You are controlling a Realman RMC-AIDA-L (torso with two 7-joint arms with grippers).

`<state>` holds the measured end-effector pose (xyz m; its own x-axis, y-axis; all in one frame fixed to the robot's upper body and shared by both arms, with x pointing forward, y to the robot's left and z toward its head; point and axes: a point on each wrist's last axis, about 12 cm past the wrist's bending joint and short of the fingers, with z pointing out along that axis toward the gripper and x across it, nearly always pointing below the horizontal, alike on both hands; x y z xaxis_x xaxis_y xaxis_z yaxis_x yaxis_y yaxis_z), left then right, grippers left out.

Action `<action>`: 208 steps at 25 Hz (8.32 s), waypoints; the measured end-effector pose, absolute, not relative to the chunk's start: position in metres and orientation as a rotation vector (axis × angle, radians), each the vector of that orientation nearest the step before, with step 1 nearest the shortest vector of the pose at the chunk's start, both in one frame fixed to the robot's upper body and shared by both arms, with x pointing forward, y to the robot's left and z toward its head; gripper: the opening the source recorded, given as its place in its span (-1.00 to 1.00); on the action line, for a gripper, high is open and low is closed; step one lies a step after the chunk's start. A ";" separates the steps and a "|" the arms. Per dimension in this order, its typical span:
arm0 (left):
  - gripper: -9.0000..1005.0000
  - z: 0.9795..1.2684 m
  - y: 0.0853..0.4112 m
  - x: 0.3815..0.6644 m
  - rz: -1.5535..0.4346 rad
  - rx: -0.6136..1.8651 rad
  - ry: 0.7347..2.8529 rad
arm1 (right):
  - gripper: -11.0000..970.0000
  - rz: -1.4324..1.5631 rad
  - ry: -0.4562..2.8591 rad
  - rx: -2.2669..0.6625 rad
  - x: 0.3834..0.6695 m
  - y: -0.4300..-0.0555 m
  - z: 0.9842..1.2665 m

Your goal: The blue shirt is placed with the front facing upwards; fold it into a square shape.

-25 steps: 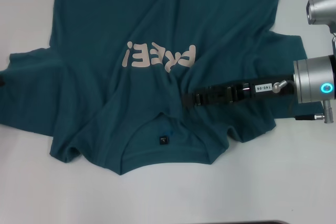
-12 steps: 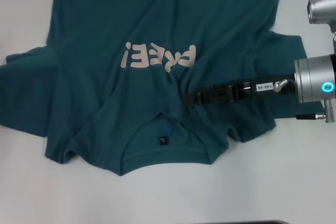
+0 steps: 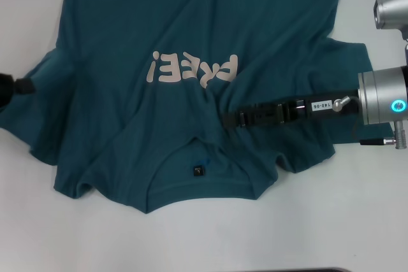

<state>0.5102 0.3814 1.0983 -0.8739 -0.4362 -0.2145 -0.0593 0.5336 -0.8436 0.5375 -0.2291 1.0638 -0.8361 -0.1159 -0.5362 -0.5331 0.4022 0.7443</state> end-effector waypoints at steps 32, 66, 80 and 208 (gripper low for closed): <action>-0.97 1.120 0.337 0.532 -1.402 -0.294 2.308 | 0.91 1.416 2.268 -0.554 0.537 -0.230 1.063; 0.29 1.102 0.284 0.551 -1.493 -0.174 2.374 | 0.90 1.402 2.277 -0.550 0.537 -0.233 1.062; 0.56 1.085 0.309 0.556 -1.266 -0.376 2.389 | 0.90 1.402 2.282 -0.547 0.538 -0.236 1.064; 0.56 1.090 0.245 0.585 -1.342 -0.222 2.325 | 0.88 1.398 2.292 -0.538 0.538 -0.239 1.064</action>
